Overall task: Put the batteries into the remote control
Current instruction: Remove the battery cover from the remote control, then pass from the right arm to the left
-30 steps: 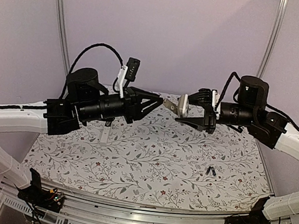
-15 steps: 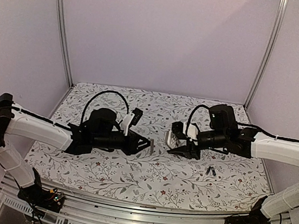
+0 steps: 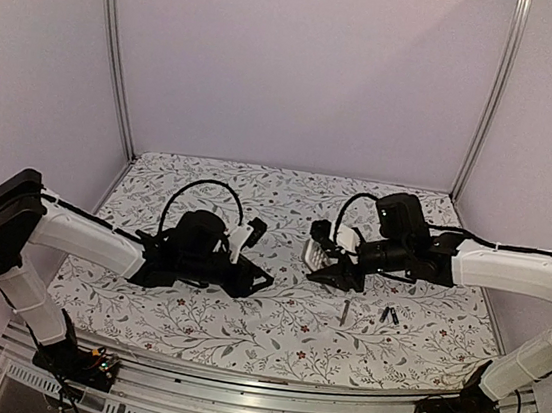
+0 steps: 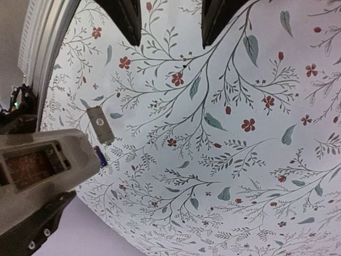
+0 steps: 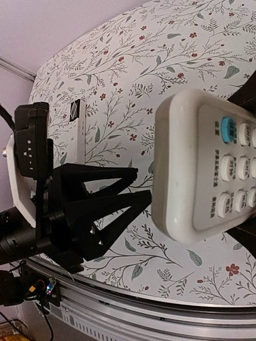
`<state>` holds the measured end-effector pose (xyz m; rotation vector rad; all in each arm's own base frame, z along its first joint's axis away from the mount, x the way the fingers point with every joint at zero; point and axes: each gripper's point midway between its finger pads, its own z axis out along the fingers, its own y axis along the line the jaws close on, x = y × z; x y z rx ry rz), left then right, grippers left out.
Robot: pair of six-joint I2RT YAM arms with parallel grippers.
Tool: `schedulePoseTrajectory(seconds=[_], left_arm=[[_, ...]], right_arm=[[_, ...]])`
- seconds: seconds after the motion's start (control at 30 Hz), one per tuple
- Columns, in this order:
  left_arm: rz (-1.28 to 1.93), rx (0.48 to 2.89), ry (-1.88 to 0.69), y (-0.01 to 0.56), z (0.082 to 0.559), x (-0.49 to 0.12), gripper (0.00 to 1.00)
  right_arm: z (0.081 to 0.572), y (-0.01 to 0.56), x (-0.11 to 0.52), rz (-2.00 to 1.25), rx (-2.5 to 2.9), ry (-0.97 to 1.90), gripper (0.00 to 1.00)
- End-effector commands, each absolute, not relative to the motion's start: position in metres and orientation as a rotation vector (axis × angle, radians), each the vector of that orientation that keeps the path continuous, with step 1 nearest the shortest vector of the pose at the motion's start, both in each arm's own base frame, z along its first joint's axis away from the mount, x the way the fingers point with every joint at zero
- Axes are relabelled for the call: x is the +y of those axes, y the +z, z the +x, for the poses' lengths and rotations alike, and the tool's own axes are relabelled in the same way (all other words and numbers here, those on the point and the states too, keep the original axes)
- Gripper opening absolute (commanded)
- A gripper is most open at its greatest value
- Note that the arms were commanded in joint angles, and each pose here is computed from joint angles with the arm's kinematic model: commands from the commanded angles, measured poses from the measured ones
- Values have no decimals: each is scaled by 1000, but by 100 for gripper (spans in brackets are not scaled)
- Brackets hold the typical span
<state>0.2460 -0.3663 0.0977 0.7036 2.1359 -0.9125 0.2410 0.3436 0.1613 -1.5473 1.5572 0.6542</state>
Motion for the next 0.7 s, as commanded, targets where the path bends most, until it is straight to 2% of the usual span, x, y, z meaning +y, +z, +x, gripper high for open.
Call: schedulePoseTrajectory(seconds=[0.0,0.13,0.33,0.5,0.67], left_arm=[[757,2085,-840,117,257,-364,40],[759,1977,-861,146,255,-362,45],[905,1579,-990,226,218,-358,62],[1083,1237,-996,280,171,-353,72],[1199,1087,-998,319,145,-367,79]], right_arm=[[259,194,347,-1420,1571,634,1],[252,220,350,-1377,1514,707,1],[240,283,361,-1321,1356,833,1],[194,352,363,-1392,1065,1037,3],[148,407,355,-1423,786,1213,4]])
